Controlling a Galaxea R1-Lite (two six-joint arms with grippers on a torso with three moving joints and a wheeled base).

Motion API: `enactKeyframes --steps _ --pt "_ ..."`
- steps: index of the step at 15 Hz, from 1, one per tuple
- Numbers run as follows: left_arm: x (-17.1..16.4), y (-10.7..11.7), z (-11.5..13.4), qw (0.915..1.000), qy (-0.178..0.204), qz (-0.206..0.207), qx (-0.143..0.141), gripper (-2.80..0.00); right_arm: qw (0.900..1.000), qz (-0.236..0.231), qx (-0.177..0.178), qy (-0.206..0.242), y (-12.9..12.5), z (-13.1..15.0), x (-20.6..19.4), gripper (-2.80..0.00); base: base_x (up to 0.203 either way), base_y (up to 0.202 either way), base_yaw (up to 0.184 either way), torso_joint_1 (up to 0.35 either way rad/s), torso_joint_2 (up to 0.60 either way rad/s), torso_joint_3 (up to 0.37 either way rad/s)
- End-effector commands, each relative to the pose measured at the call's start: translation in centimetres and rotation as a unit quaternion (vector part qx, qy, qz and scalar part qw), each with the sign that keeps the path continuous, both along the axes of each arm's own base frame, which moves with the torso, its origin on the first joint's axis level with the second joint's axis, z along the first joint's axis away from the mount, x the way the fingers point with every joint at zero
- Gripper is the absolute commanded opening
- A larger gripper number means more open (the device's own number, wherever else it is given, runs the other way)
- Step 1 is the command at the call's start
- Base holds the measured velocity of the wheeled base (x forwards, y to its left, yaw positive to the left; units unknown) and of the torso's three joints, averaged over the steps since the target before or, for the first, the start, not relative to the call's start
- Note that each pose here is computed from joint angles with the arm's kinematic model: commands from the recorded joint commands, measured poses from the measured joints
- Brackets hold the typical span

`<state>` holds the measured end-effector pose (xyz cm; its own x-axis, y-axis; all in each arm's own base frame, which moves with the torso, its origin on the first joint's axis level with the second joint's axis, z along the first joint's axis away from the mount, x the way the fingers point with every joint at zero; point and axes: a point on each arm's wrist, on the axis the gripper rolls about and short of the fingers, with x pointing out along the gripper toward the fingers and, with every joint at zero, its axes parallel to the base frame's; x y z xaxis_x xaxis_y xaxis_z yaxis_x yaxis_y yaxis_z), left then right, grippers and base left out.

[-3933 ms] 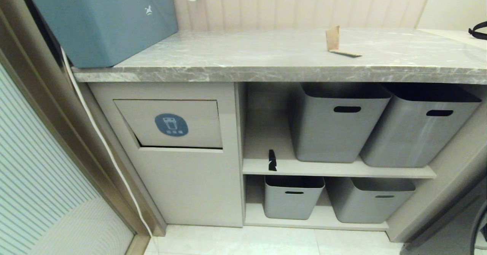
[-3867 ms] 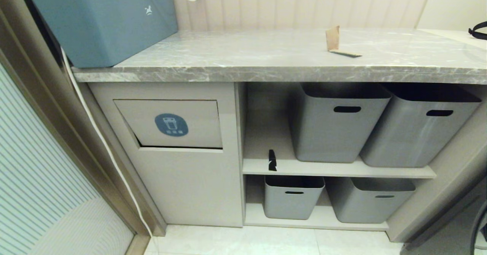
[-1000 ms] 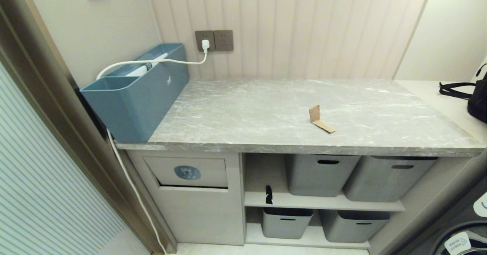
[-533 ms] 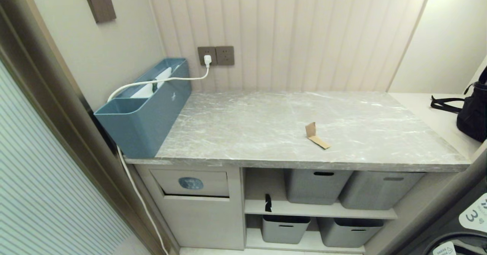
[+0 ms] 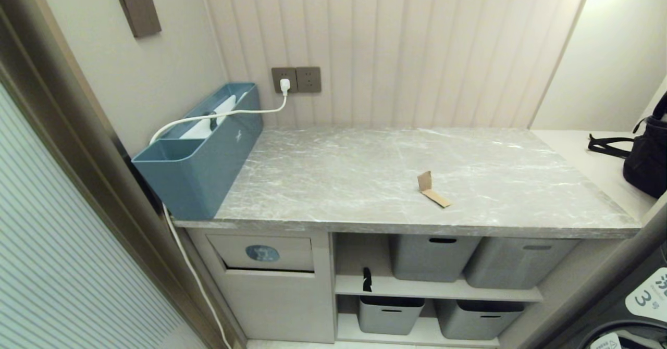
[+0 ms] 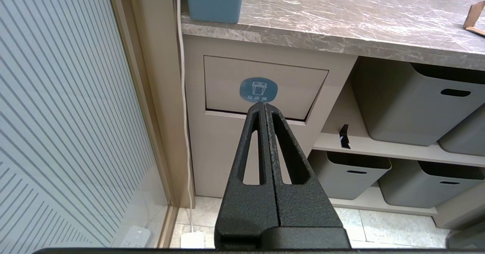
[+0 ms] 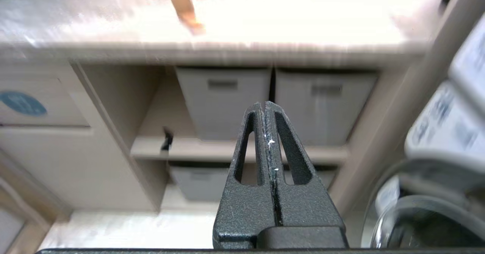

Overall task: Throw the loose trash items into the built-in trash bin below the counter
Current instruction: Pick up the garbage

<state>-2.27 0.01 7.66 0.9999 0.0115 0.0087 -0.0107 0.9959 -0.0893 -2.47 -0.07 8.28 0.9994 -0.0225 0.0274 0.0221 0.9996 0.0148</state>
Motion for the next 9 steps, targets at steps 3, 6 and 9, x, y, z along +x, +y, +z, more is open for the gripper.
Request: enactKeyframes --steps 3,6,9 --pt "0.0 0.0 -0.1 1.0 0.002 0.0 -0.001 -2.8 0.999 0.03 -0.015 -0.036 0.1 6.8 -0.3 -2.8 0.0 0.0 0.0 0.0 0.0 0.0" --pt "0.0 0.0 -0.1 1.0 0.002 0.0 -0.001 -2.8 0.997 0.064 -0.01 0.05 0.3 14.0 5.9 -2.8 0.0 0.0 0.0 0.0 0.0 0.0" --pt "0.0 0.0 -0.1 1.0 0.002 0.0 -0.001 -2.8 0.985 0.109 -0.002 0.135 0.8 16.0 16.3 0.0 0.0 0.0 0.0 0.0 0.0 0.0"
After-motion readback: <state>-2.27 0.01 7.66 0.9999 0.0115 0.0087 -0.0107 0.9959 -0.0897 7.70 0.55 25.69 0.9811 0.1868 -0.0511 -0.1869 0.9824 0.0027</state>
